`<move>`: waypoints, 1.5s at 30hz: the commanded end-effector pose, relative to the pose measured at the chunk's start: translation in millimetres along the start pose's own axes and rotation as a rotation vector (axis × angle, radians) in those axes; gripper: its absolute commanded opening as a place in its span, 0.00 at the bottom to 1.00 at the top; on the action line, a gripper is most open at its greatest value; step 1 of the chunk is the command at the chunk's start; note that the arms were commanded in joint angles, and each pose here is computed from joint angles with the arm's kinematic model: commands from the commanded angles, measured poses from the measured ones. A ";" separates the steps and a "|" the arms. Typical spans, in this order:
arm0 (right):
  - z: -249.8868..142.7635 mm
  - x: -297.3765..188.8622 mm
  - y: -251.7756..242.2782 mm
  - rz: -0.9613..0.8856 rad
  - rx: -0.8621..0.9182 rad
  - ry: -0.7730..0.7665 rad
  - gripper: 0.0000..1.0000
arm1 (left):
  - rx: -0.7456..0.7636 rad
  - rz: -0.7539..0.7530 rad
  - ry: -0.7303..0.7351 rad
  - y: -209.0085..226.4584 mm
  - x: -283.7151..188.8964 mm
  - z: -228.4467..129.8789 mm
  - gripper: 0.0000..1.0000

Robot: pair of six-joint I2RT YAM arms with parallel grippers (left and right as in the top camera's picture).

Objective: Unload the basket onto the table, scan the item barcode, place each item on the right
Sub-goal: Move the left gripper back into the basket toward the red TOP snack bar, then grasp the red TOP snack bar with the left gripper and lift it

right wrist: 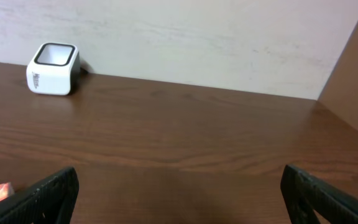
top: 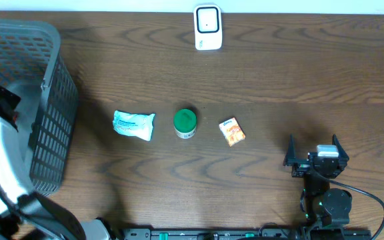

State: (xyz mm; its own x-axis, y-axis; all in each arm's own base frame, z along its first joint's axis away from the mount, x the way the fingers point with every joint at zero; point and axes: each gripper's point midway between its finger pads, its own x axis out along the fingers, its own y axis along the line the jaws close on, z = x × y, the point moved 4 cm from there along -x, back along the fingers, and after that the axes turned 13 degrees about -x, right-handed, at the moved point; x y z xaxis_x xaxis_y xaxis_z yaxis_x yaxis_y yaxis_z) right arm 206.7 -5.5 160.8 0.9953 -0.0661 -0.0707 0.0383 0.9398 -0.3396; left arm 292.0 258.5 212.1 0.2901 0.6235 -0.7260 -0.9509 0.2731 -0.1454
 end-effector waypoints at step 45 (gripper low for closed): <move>-1.7 0.0 -2.8 -0.017 0.011 0.008 0.99 | 0.347 0.209 0.376 45.1 175.9 -117.6 0.50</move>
State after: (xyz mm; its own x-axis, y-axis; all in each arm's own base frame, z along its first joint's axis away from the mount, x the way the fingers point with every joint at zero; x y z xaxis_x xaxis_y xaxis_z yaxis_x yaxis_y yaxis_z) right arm 206.7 -5.5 160.7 0.9953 -0.0661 -0.0710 0.0381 0.9398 -0.3396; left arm 318.6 314.4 63.3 0.1191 0.5312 -0.8388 -0.9043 0.4068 0.1292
